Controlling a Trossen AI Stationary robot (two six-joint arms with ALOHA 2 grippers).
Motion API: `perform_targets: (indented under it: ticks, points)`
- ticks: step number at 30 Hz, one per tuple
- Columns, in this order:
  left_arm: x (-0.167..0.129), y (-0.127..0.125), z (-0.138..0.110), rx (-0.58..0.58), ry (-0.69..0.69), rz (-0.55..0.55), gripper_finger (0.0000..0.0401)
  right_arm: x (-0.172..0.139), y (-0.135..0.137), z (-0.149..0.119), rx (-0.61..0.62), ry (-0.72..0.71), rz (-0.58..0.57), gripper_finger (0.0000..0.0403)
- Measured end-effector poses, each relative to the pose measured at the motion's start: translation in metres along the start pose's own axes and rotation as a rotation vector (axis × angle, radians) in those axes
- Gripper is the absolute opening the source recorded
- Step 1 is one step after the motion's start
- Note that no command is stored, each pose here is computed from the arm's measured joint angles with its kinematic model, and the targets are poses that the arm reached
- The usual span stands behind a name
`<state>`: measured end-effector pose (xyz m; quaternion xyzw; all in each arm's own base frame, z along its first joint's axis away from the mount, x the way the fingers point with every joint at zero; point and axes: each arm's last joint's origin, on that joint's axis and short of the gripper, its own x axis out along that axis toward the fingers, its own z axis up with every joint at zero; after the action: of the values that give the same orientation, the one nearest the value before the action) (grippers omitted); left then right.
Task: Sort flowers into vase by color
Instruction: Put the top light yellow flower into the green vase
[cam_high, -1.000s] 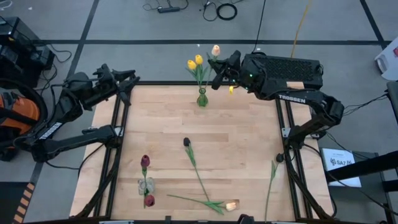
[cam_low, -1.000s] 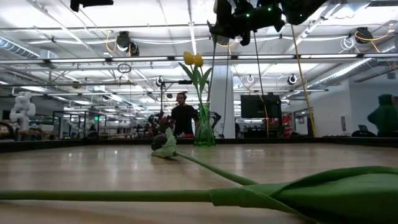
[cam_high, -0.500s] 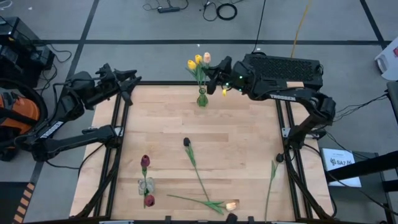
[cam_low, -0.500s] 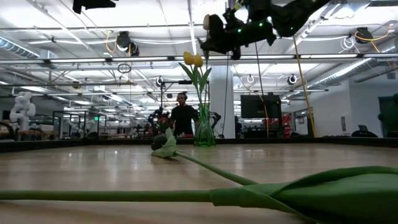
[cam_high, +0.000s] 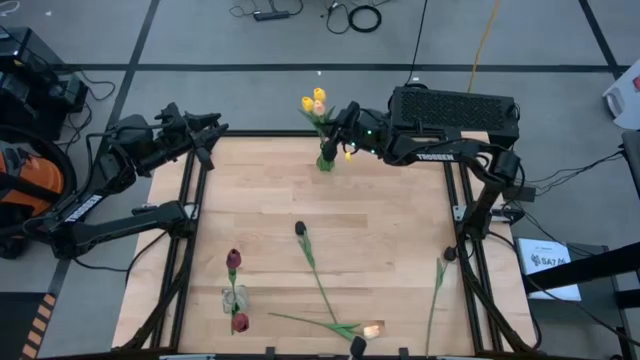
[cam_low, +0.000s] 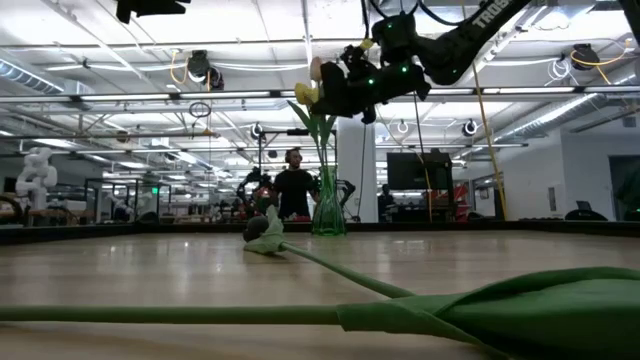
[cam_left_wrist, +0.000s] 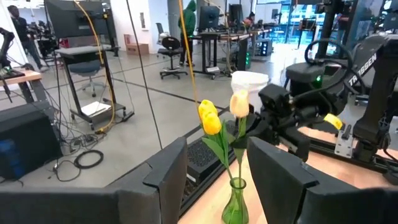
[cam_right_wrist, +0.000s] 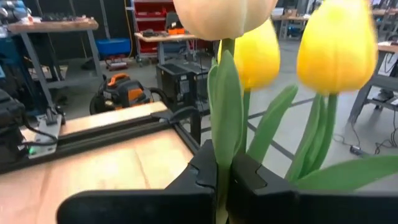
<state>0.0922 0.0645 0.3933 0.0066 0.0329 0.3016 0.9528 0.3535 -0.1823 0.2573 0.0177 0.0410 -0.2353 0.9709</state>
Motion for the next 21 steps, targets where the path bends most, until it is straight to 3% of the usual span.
perform_targets:
  ticks: [9,21]
  points:
    - [0.0000,0.0000,0.0001,0.000,-0.001,0.000,0.0176,0.0009,-0.0040,-0.0040,0.008,0.027,-0.011,0.0010]
    - [0.0000,0.0000,0.0002,0.001,-0.002,0.000,0.0176,-0.0075,-0.0067,0.0047,0.053,0.055,-0.018,0.0131]
